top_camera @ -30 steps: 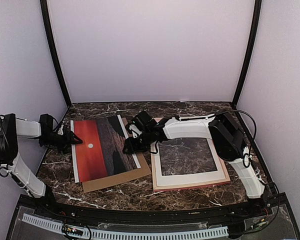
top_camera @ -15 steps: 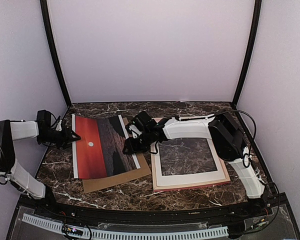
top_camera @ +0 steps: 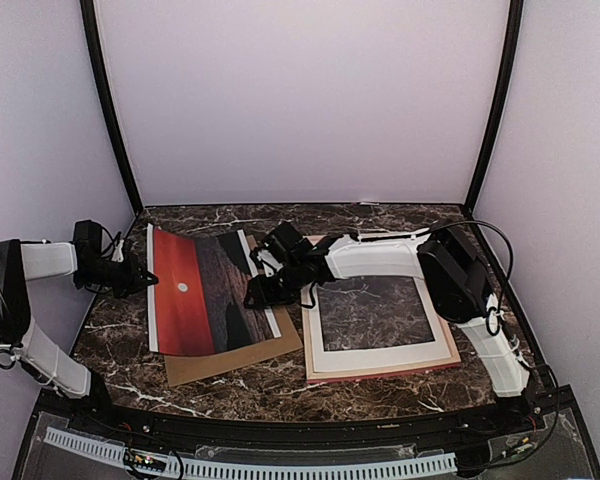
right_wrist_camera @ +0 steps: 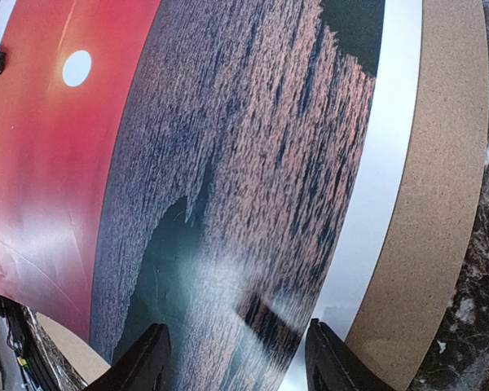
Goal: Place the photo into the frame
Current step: Pick up the photo from the backboard, then pass from the left arm to the right
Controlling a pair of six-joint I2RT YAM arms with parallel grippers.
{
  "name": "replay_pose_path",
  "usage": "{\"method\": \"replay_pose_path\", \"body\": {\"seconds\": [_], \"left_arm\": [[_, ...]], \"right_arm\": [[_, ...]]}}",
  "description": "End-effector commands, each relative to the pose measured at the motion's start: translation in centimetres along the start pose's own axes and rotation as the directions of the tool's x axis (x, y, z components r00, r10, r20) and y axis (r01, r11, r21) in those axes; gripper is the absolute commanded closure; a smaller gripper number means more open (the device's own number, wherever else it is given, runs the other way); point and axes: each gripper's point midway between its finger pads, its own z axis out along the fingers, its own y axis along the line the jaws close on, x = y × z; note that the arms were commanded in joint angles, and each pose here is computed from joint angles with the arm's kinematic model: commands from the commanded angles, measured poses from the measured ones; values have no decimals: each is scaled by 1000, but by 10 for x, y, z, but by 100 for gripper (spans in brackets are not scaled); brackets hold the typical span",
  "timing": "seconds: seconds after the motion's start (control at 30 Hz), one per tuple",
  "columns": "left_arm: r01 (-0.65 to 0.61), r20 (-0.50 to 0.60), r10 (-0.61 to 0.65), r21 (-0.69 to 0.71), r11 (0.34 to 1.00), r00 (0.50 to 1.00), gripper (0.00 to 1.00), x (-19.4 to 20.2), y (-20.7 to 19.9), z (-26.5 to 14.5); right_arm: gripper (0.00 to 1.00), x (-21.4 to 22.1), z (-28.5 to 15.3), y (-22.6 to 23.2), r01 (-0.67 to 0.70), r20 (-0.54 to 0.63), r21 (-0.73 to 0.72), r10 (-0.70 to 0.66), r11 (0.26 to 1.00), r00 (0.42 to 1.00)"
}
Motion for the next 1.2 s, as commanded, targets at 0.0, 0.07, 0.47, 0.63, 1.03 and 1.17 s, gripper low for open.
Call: {"method": "replay_pose_path", "body": {"seconds": [0.0,0.07,0.47,0.63,1.03,1.17], "left_arm": [[-26,26,25,37,999,999,100,-8,-17,-9],[-21,44,19,53,998,999,100,-10,-24,-15],[14,229,-45,135,991,972,100,-16,-93,-55],[-9,275,-30,139,990,961,100,-8,-124,-54],[-4,351,-34,106,994,936,100,-9,-150,-45],[-5,365,-30,94,996,931,100,-7,-157,-39]], "right_arm": [[41,7,-15,4,13,-40,47,-11,999,999],[41,-4,-28,14,27,-15,41,-27,999,1000],[36,-63,-101,110,137,157,23,-139,990,978],[35,-71,-120,142,166,213,8,-164,986,963],[34,-58,-122,162,204,243,93,-221,974,945],[34,-52,-118,170,227,240,98,-245,969,939]]}}
